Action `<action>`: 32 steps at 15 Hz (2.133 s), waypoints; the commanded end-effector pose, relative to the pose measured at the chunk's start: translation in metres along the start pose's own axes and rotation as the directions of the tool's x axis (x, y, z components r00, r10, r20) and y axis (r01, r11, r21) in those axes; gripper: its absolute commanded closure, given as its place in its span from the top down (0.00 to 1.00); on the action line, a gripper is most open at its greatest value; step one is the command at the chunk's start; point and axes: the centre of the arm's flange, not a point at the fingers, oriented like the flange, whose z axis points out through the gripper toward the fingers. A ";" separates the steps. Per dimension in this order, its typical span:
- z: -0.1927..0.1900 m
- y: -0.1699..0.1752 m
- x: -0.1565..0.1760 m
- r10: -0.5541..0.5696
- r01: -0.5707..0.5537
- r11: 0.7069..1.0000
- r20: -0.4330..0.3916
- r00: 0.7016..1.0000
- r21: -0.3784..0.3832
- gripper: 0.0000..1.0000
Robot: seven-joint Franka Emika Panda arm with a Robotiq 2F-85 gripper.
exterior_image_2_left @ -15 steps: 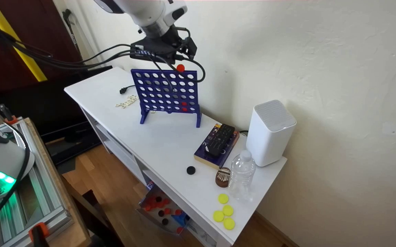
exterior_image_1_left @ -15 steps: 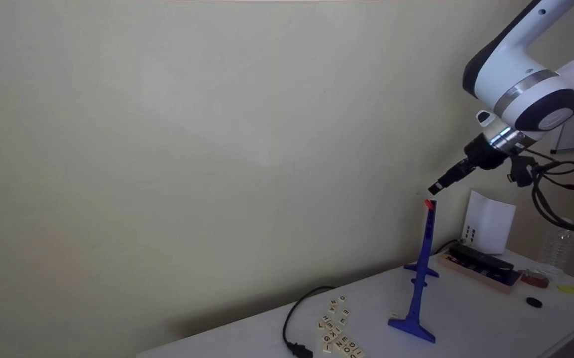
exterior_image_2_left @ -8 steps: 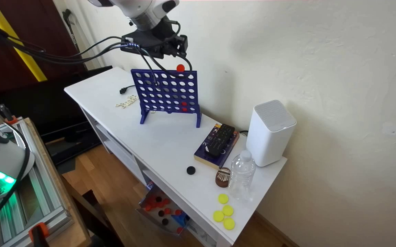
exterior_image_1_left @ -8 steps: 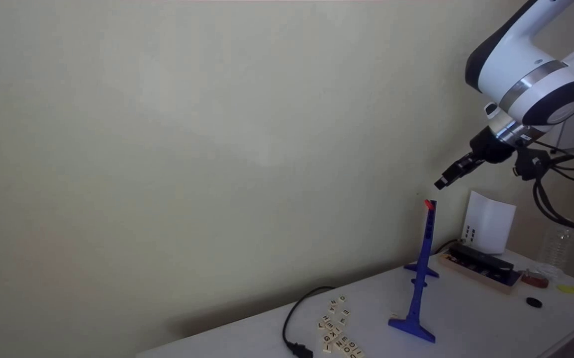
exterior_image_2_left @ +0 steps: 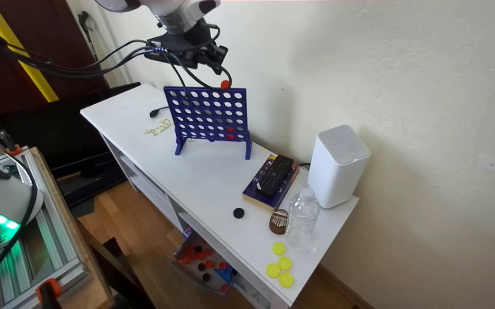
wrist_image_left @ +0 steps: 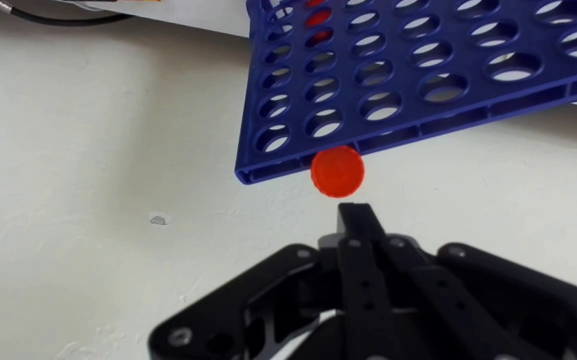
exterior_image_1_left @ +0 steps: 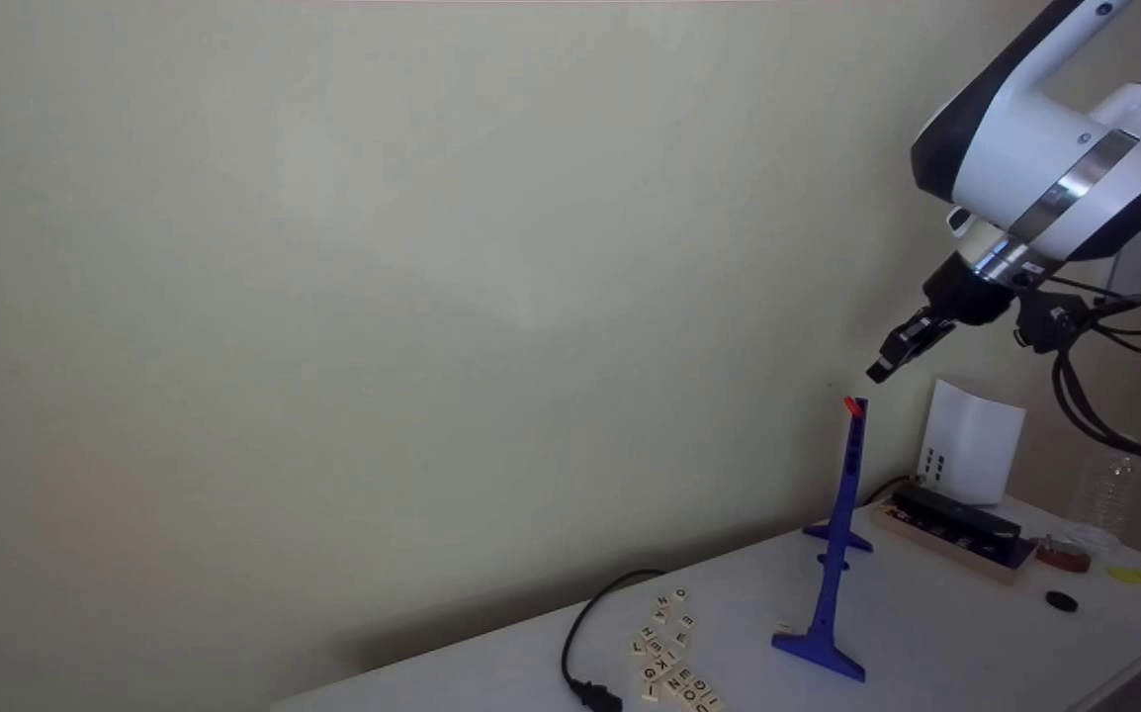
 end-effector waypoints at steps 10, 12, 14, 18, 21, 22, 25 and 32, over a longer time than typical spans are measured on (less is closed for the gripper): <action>0.001 -0.011 0.041 -0.068 0.068 0.998 0.036 0.997 0.010 0.00; 0.005 -0.013 0.045 -0.087 0.087 0.996 0.039 0.995 0.016 0.00; 0.011 -0.015 0.047 -0.109 0.108 0.994 0.048 0.993 0.024 0.00; 0.025 -0.017 0.047 -0.135 0.133 0.991 0.077 0.988 0.032 0.00; 0.033 -0.016 0.044 -0.149 0.147 0.989 0.099 0.984 0.032 0.00; 0.036 -0.016 0.043 -0.154 0.152 0.988 0.104 0.982 0.031 0.00; 0.042 -0.016 0.043 -0.168 0.165 0.986 0.106 0.980 0.039 0.00; 0.049 -0.017 0.043 -0.184 0.181 0.983 0.122 0.975 0.034 0.00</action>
